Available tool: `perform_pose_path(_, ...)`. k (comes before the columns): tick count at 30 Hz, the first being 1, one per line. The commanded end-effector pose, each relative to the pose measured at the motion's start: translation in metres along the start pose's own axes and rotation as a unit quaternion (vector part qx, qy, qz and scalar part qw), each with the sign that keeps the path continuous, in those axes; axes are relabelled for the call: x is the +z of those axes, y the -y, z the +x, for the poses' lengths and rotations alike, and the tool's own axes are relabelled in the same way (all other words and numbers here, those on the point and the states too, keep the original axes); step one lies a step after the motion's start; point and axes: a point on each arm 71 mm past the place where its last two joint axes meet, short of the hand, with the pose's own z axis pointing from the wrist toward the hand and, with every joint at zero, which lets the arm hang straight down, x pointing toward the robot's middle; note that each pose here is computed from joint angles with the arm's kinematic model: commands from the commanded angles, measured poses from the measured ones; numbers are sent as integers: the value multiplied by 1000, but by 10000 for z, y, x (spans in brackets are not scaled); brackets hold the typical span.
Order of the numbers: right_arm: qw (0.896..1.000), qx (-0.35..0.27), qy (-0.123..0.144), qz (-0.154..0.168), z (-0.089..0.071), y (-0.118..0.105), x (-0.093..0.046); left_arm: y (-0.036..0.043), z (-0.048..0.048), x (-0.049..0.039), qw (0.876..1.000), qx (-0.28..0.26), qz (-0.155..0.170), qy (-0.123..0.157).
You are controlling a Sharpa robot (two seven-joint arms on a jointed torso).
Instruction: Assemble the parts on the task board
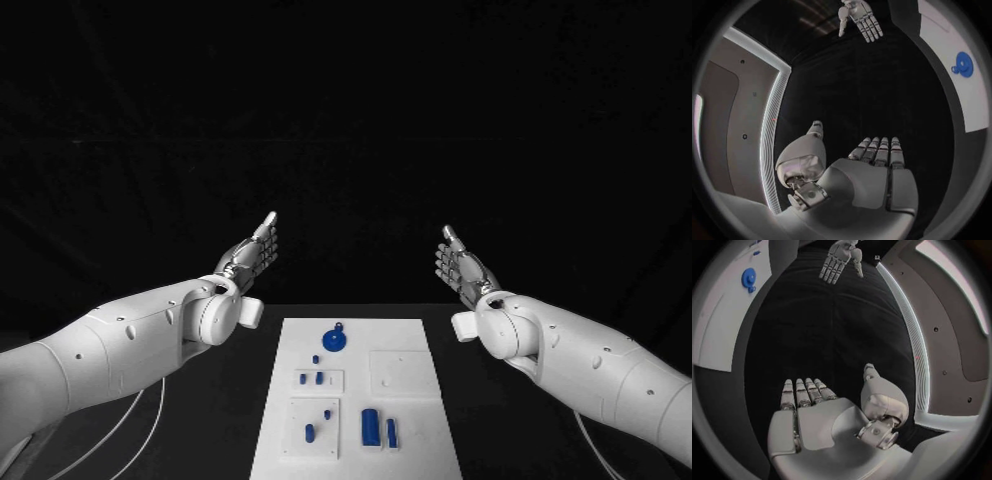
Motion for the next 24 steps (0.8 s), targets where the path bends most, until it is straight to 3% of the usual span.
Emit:
perform_pose_path(1,998,17,38,-36,65,-124,-60,-30,88,-98,999,2,17,42)
perform_pose_path(9,996,24,52,-69,442,-278,-418,-89,499,-509,996,-20,28,77)
perform_pose_path(16,995,24,63,-72,651,-300,-730,-58,716,-790,994,-29,33,97)
perform_pose_path(20,995,23,66,-71,704,-299,-826,-44,767,-864,994,-31,34,103)
perform_pose_path(24,995,23,67,-70,721,-299,-859,-40,778,-881,994,-31,35,104)
